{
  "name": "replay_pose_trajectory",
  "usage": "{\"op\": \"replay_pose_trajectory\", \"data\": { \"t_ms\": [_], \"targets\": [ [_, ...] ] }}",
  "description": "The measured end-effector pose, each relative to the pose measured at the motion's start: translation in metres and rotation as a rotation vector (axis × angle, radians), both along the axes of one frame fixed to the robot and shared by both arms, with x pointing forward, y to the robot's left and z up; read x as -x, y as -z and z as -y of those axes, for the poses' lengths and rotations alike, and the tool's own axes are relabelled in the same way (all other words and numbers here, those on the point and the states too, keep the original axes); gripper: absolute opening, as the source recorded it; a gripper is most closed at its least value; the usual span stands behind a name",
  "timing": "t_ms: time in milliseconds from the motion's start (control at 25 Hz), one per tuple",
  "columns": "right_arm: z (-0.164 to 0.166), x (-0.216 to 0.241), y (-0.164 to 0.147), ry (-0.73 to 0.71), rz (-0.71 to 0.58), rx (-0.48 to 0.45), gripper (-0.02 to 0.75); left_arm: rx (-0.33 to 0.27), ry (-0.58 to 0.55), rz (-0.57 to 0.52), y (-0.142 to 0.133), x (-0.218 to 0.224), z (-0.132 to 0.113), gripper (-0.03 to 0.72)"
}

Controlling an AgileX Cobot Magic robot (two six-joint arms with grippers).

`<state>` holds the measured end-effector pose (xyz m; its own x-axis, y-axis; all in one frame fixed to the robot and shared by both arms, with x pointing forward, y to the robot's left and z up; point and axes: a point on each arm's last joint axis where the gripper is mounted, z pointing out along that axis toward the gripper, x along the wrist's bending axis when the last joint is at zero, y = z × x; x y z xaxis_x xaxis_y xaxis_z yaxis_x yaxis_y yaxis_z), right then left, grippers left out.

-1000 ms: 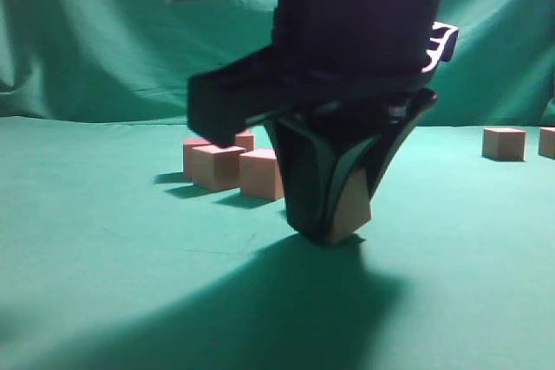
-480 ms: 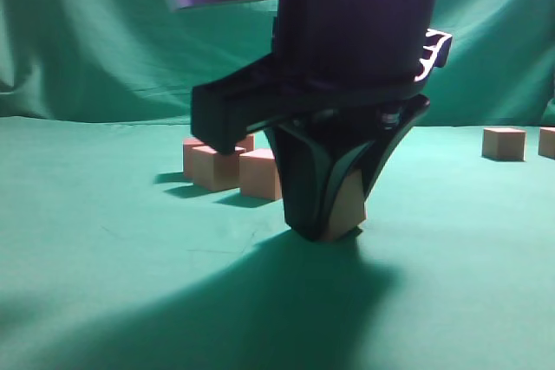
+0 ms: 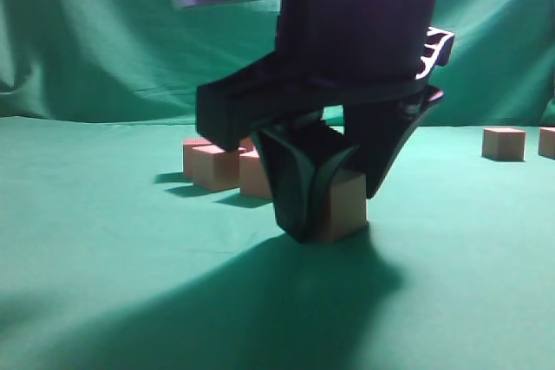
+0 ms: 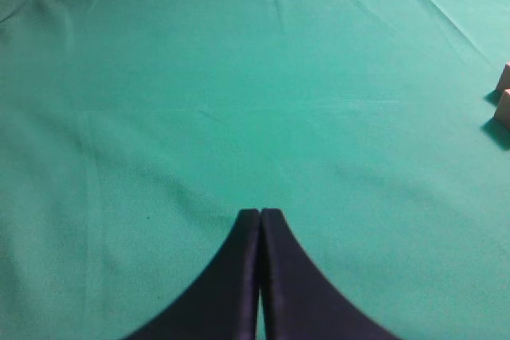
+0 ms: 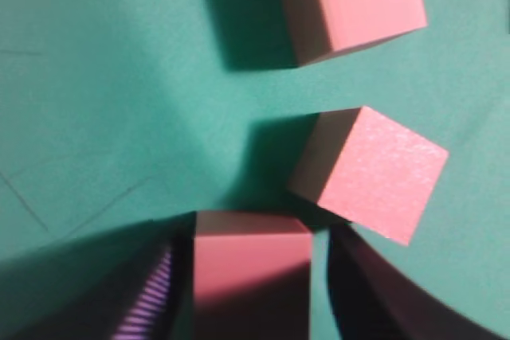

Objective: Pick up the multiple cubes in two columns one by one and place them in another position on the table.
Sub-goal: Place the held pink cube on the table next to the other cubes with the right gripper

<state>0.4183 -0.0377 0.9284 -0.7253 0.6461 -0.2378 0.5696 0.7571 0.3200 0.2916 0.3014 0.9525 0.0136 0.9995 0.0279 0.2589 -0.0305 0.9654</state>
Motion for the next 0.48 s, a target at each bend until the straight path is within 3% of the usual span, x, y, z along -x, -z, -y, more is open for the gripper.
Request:
{"op": "replay_pose_trajectory", "data": {
  "t_ms": [160,360,480],
  "targets": [
    [0.0,-0.001,-0.001,0.011,-0.004,-0.003,0.529,0.0,0.0,0.0,0.0,0.0,0.0,0.0],
    [0.002,0.001,-0.009,0.09,-0.04,0.023,0.539,0.0,0.0,0.0,0.0,0.0,0.0,0.0],
    [0.007,0.001,-0.031,0.142,-0.035,0.032,0.539,0.0,0.0,0.0,0.0,0.0,0.0,0.0]
  ]
}}
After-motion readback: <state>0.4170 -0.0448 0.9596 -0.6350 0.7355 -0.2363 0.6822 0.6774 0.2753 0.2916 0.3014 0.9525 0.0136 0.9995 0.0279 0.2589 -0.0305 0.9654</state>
